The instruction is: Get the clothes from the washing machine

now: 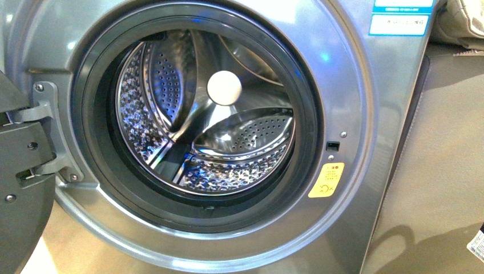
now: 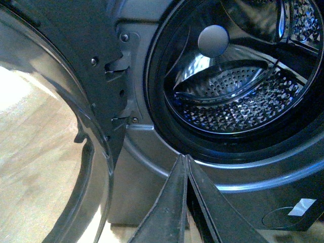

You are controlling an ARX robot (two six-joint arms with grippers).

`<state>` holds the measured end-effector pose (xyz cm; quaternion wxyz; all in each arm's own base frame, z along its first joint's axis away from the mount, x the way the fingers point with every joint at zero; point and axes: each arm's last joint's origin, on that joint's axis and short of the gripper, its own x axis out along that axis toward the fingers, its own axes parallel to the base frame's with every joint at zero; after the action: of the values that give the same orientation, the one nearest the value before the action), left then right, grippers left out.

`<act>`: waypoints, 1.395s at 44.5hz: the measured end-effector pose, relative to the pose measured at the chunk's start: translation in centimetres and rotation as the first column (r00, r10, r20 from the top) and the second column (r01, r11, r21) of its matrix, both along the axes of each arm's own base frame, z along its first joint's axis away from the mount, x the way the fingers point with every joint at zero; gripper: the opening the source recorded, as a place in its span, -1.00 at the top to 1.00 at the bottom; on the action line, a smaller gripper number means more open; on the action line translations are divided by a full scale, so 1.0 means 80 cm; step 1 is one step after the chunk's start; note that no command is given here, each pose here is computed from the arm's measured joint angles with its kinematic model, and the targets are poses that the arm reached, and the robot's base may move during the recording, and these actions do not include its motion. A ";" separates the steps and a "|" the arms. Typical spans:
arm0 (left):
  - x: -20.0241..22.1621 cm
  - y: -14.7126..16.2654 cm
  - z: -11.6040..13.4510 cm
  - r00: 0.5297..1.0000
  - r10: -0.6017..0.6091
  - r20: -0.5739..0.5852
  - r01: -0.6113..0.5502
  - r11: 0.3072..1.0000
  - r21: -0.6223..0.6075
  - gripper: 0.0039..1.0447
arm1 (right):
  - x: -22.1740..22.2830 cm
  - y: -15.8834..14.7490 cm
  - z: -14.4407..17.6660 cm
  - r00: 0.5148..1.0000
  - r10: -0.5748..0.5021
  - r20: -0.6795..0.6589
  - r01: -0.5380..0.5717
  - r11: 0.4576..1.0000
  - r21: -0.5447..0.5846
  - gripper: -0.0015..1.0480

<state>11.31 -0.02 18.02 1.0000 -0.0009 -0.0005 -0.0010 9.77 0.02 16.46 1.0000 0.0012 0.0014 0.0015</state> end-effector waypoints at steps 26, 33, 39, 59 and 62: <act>-0.020 0.000 -0.017 1.000 0.000 0.006 0.000 1.000 0.000 0.94 | 0.000 0.000 0.000 1.000 0.000 0.000 0.000 1.000 0.000 0.95; -0.020 0.000 -0.017 1.000 0.000 0.005 0.000 1.000 0.000 0.94 | 0.000 0.000 0.000 1.000 0.000 0.000 0.000 1.000 0.000 0.95; -0.020 0.000 -0.017 1.000 0.000 0.005 0.000 1.000 -0.001 0.91 | 0.000 0.000 0.000 1.000 0.000 0.000 0.000 1.000 0.000 0.95; -0.020 0.000 -0.017 1.000 0.000 0.005 0.000 1.000 0.000 -0.74 | 0.000 0.000 0.000 1.000 0.000 0.000 0.000 1.000 -0.001 -0.38; -0.020 0.000 -0.017 1.000 0.000 0.005 0.000 1.000 0.000 -0.90 | 0.000 0.000 0.000 1.000 0.000 0.000 0.000 1.000 -0.001 -0.68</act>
<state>9.74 -0.02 16.65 1.0000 -0.0009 -0.0031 -0.0008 9.77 0.02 16.46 1.0000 0.0007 0.0014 0.0015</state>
